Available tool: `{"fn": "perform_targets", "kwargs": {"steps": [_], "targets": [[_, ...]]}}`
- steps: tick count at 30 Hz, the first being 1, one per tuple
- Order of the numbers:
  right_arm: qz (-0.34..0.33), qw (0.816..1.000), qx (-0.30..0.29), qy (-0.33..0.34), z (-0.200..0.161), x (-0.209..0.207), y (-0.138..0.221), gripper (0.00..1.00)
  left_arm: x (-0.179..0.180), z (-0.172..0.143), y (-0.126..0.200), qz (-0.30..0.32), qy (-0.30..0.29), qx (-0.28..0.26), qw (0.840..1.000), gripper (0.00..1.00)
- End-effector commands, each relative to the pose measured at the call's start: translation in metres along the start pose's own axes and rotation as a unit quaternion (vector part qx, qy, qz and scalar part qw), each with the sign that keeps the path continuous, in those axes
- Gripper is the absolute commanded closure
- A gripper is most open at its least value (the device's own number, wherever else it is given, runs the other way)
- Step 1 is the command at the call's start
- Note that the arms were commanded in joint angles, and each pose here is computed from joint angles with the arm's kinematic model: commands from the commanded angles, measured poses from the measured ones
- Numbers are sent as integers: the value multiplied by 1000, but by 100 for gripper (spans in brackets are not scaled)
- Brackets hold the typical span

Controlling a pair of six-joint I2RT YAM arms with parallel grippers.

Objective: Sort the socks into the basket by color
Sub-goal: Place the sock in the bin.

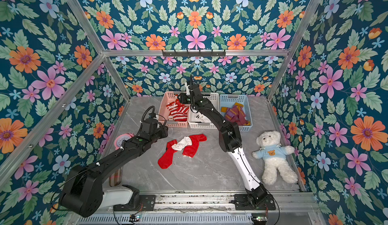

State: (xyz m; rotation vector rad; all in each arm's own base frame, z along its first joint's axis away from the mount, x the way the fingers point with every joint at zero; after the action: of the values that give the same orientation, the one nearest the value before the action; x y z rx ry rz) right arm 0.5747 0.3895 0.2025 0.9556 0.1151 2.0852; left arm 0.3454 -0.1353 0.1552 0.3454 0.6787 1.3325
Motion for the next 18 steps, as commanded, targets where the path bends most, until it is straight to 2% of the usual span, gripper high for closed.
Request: {"fn": "perform_targets", "kwargs": {"steps": [1, 4, 8, 13, 18], "targets": [[22, 999, -24, 22, 21, 25, 31, 46, 1, 5, 0, 5, 1, -10, 1000, 62], [22, 999, -19, 34, 12, 32, 57, 47, 2, 9, 0, 11, -2, -17, 1000, 61], [9, 999, 8, 46, -20, 34, 89, 48, 2, 11, -1, 11, -4, -22, 1000, 60], [-9, 996, 65, 59, -88, 35, 114, 49, 2, 16, -6, 19, -13, -23, 999, 60], [-23, 990, 119, 71, -153, 42, 124, 52, 1, 24, -8, 23, -20, -30, 999, 59]]}}
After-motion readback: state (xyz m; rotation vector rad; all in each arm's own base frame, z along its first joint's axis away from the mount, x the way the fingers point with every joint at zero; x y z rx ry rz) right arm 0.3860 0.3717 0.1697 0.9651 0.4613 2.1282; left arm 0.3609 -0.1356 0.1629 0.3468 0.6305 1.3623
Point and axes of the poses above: each gripper's point midway between its finger pads, its own y axis back along the fingers, its own x axis along the line the jaws close on, z = x × y, the point moved 2 cm from there along y, back along the fingers, and after that the axes turned 7 degrees about -y, right-handed, at the moved point
